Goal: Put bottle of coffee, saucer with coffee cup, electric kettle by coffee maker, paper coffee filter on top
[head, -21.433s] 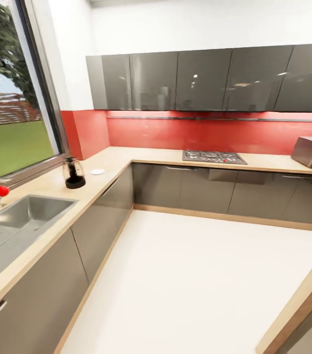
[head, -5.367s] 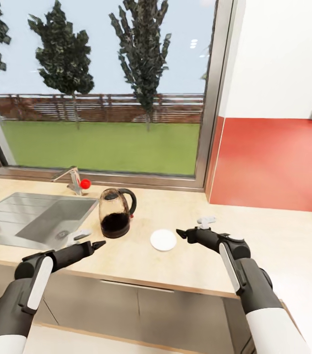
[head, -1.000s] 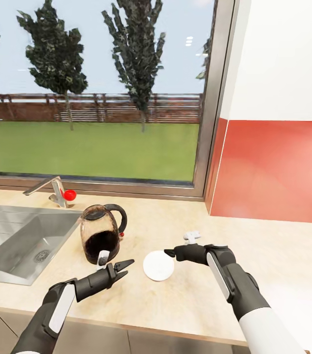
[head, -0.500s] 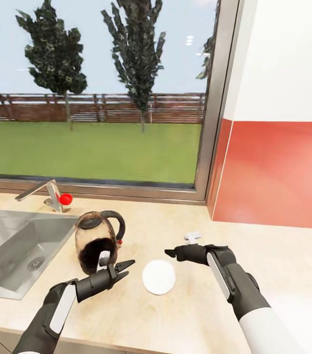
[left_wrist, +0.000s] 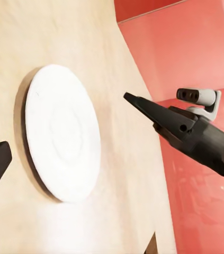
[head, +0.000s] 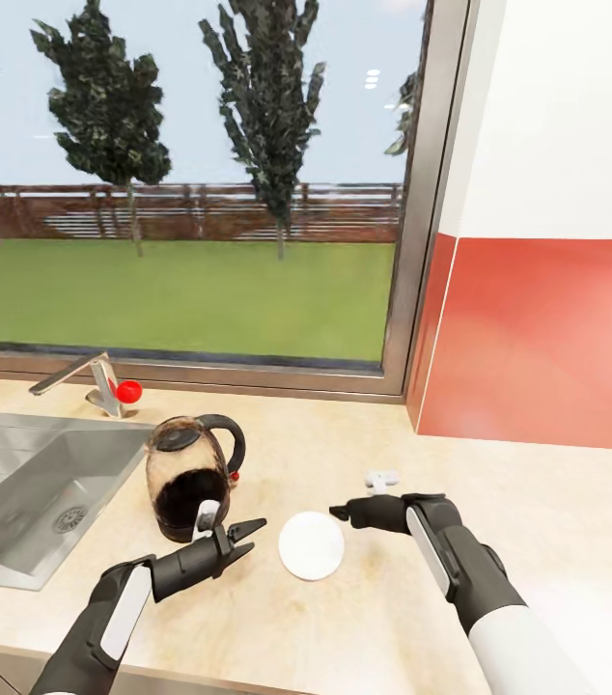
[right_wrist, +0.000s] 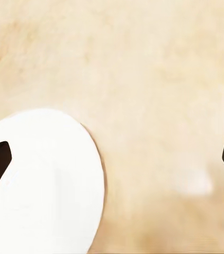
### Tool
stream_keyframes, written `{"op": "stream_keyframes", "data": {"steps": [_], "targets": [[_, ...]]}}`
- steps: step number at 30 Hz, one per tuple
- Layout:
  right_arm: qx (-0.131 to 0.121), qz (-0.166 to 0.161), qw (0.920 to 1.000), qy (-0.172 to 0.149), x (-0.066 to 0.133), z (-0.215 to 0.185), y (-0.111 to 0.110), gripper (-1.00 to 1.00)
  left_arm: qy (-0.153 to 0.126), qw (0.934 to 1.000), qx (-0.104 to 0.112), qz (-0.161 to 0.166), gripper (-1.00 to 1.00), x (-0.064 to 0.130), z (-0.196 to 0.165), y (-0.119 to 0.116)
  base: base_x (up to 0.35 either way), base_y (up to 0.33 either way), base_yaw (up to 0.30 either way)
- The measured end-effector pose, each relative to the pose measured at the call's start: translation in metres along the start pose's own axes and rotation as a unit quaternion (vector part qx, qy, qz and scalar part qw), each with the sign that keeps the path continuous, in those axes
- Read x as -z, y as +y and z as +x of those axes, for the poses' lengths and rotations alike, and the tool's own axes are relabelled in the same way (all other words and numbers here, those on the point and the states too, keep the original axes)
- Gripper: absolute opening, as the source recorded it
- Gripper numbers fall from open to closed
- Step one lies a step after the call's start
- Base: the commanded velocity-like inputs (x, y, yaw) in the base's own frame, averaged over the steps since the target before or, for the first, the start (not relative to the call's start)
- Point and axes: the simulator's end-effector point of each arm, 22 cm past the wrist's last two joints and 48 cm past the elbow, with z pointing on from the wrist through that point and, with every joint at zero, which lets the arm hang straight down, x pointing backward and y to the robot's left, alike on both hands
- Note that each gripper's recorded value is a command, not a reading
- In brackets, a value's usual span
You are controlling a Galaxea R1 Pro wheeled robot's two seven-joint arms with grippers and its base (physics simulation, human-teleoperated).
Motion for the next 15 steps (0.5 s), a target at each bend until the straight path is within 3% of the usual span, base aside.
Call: {"op": "stream_keyframes", "data": {"steps": [15], "targets": [[-0.008, 0.007, 0.9999, -0.002, -0.0017, -0.0001, -0.0011, 1.00, 0.001, 1.0000, 0.002, 0.005, 1.00, -0.0058, 0.0039, -0.0039, 0.000, 0.000, 0.000]]}}
